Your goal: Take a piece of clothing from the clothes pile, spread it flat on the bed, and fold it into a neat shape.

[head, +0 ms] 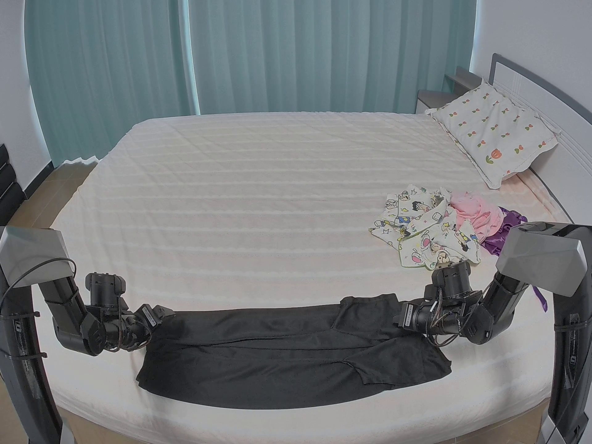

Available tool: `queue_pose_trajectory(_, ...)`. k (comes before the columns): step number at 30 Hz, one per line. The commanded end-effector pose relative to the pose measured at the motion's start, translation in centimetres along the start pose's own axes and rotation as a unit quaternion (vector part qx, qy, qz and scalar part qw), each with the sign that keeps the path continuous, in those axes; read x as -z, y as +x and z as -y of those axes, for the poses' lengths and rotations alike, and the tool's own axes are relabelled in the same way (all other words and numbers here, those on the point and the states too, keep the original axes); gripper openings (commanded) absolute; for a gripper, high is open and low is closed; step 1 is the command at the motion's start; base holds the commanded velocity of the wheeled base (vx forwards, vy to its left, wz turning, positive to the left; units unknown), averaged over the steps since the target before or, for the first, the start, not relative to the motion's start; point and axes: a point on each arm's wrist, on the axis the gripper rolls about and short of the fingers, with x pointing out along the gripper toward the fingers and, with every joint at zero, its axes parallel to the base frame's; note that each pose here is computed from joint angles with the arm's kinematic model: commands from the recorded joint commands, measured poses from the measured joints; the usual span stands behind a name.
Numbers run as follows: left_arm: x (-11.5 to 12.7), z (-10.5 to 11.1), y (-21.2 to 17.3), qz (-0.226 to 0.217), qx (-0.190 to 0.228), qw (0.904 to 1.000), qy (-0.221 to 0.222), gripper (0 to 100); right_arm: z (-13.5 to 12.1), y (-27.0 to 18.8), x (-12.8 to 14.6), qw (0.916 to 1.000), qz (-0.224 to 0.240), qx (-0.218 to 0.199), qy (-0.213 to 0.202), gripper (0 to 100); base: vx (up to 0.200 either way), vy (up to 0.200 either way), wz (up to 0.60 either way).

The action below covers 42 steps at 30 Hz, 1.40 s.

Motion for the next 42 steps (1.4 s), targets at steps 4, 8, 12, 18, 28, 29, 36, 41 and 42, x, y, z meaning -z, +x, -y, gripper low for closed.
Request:
queue_pose_trajectory(4, 0.0, 0.0, 0.0, 0.000, -0.001, 1.0000, -0.001, 100, 0.5, -2.4, 0.5, 0.9995, -0.023, 0.016, -0.016, 0, 0.000, 0.000, 0.00)
queue_pose_trajectory(8, 0.0, 0.0, 0.0, 0.000, -0.001, 1.0000, -0.001, 100, 1.2, -2.6, 0.6, 0.9992, -0.028, 0.021, -0.020, 0, 0.000, 0.000, 0.00)
queue_pose_trajectory(12, 0.0, 0.0, 0.0, 0.000, -0.001, 1.0000, -0.001, 100, 1.4, -2.9, 0.7, 0.9992, -0.030, 0.020, -0.018, 100, 0.000, 0.000, 0.00)
queue_pose_trajectory(18, 0.0, 0.0, 0.0, 0.000, -0.001, 1.0000, -0.001, 100, 0.8, -3.3, 0.0, 0.9997, -0.021, -0.002, -0.011, 100, 0.000, 0.000, 0.00)
queue_pose_trajectory(28, 0.0, 0.0, 0.0, 0.000, -0.001, 1.0000, -0.001, 100, 0.6, -1.7, 0.7, 0.9995, -0.023, -0.013, -0.014, 100, 0.000, 0.000, 0.00)
queue_pose_trajectory(29, 0.0, 0.0, 0.0, 0.000, 0.001, 1.0000, -0.001, 100, 0.5, -1.5, 0.8, 0.9995, -0.027, -0.012, -0.014, 0, 0.000, 0.000, 0.00)
queue_pose_trajectory(36, 0.0, 0.0, 0.0, 0.001, 0.000, 1.0000, -0.001, 100, 0.4, -1.7, 1.4, 0.9981, -0.059, 0.002, -0.015, 0, 0.000, 0.000, 0.00)
queue_pose_trajectory(41, 0.0, 0.0, 0.0, 0.001, 0.000, 1.0000, -0.001, 100, 0.5, -2.3, 1.5, 0.9982, -0.058, 0.008, -0.014, 0, 0.000, 0.000, 0.00)
queue_pose_trajectory(42, 0.0, 0.0, 0.0, 0.001, 0.000, 1.0000, -0.001, 100, 0.5, -2.4, 1.4, 0.9982, -0.057, 0.009, -0.014, 0, 0.000, 0.000, 0.00)
